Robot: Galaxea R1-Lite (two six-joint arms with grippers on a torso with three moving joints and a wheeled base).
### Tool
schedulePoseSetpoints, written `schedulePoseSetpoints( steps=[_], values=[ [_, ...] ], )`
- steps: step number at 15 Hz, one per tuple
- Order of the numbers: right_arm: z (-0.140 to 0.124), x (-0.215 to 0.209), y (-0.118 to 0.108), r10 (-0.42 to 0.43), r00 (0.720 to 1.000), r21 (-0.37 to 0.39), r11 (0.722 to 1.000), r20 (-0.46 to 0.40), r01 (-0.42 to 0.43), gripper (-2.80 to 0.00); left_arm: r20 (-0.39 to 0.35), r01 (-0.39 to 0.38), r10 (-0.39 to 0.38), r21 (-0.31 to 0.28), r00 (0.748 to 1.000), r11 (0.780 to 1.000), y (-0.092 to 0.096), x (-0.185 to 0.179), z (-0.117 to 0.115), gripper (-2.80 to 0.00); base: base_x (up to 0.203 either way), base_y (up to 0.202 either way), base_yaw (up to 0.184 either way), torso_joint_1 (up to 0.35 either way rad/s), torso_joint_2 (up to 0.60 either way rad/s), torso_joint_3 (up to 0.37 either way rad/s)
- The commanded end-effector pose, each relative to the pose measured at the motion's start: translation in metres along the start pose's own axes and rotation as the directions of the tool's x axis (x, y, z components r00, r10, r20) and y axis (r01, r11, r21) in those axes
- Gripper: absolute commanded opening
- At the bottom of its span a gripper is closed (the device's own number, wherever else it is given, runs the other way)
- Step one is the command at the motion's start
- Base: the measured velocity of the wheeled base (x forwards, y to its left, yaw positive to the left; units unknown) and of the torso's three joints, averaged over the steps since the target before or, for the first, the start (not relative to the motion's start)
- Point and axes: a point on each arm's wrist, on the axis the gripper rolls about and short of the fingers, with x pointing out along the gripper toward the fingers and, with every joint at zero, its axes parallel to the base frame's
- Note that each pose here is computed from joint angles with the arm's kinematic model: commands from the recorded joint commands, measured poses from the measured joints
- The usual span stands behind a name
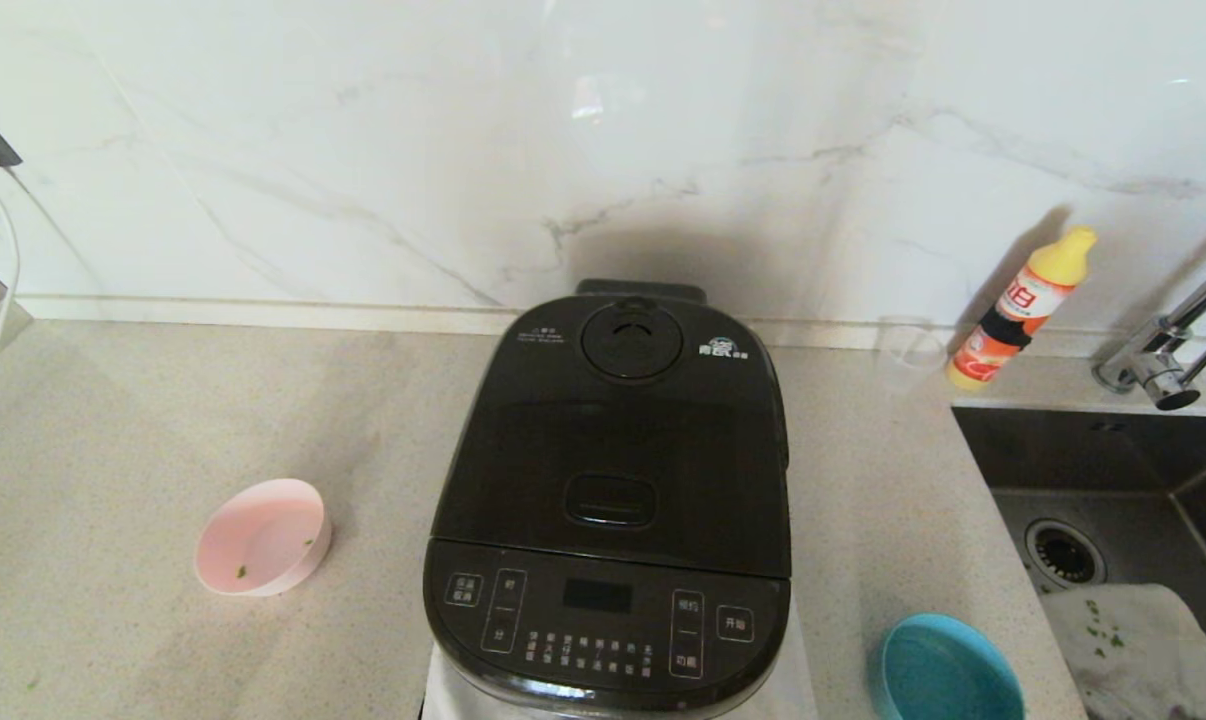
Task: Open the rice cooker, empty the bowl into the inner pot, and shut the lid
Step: Press the start button
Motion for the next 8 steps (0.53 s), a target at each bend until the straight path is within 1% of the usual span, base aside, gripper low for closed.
schedulePoseSetpoints(
  steps=[1, 2, 3, 6, 8],
  values=[
    [-0.0001, 0.0001, 0.0000, 0.000, 1.000, 0.000, 1.000, -0.002, 0.000, -2.80, -0.014, -0.008, 0.005, -0.163, 1.000, 0.987, -0.0005, 0.0010, -0.0027, -2.80, 0.000, 0.000, 0.000, 0.000, 0.00, 0.000],
    [-0.0001, 0.0000, 0.0000, 0.000, 1.000, 0.000, 1.000, -0.001, 0.000, -2.80, -0.021, -0.040, 0.036, -0.233, 0.999, 0.972, 0.0001, 0.0013, -0.0032, -2.80, 0.000, 0.000, 0.000, 0.000, 0.00, 0.000],
    [-0.0001, 0.0001, 0.0000, 0.000, 1.000, -0.003, 1.000, -0.002, 0.000, -2.80, -0.023, -0.064, 0.060, -0.257, 0.998, 0.964, 0.0007, 0.0016, -0.0035, -2.80, 0.000, 0.000, 0.000, 0.000, 0.00, 0.000],
    [0.0001, 0.0001, 0.0000, 0.000, 1.000, -0.003, 1.000, -0.001, 0.000, -2.80, -0.018, -0.065, 0.063, -0.258, 0.998, 0.964, 0.0008, 0.0018, -0.0033, -2.80, 0.000, 0.000, 0.000, 0.000, 0.00, 0.000],
    [-0.0008, 0.0006, 0.0000, 0.000, 1.000, -0.017, 1.000, -0.001, 0.000, -2.80, -0.019, -0.065, 0.062, -0.258, 0.998, 0.964, 0.0007, 0.0018, -0.0036, -2.80, 0.000, 0.000, 0.000, 0.000, 0.00, 0.000]
  ],
)
